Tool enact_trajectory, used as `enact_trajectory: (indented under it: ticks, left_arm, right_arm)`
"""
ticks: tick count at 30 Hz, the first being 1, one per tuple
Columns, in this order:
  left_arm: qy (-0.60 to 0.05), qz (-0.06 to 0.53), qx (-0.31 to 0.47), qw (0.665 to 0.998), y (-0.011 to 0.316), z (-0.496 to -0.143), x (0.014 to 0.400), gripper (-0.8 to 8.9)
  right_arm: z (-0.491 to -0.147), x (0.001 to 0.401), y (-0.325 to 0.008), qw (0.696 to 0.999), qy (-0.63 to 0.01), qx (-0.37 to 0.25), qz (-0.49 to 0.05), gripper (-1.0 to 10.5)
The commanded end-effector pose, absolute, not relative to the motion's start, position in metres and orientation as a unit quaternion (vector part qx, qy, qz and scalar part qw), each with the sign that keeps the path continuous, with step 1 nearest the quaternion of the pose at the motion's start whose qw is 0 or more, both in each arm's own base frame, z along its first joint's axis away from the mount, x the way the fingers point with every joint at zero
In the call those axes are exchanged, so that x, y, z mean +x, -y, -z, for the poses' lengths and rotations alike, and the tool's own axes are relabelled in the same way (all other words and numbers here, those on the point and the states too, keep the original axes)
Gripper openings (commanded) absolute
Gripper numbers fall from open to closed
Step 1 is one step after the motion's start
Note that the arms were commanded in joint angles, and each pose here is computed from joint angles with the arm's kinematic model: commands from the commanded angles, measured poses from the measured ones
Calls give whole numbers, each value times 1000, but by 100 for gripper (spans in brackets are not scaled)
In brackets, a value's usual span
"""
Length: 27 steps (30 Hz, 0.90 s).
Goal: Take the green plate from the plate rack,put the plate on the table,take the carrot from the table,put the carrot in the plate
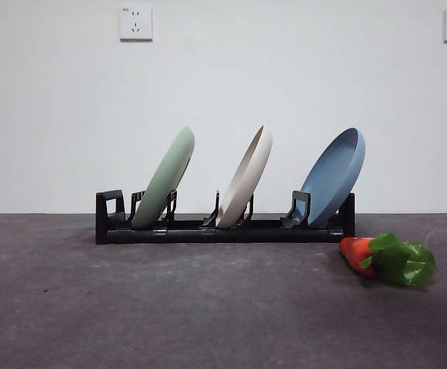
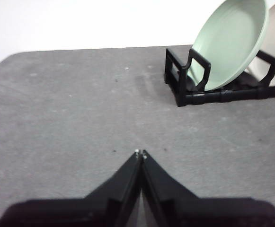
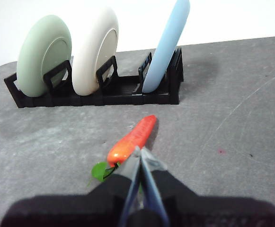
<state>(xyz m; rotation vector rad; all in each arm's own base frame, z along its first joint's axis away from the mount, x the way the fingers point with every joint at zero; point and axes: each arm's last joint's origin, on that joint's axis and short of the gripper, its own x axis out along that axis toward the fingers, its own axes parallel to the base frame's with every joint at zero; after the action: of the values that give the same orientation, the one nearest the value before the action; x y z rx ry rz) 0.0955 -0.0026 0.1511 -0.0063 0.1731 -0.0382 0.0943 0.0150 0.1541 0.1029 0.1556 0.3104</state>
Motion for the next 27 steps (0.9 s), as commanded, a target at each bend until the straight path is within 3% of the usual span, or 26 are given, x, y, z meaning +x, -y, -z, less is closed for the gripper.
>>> enact_trajectory:
  ticks: [1,10,19,27]
  left_arm:
    - [-86,26,-43,995,3,-148,96,-4]
    - [-53,87,-125,987,6,-181,90,-7]
    - [-54,149,-136,978,10,-239,74,-7]
    - [-112,227,-129,959,14,-287,73,-8]
  right_arm:
    - [-151,95,-15,983,-81,67,-153,0]
    - [-178,92,-15,969,-51,187,-154,-12]
    - [-238,87,-14,969,-76,179,-150,-12]
    - [-299,87,-17,963,-175,78,-190,-12]
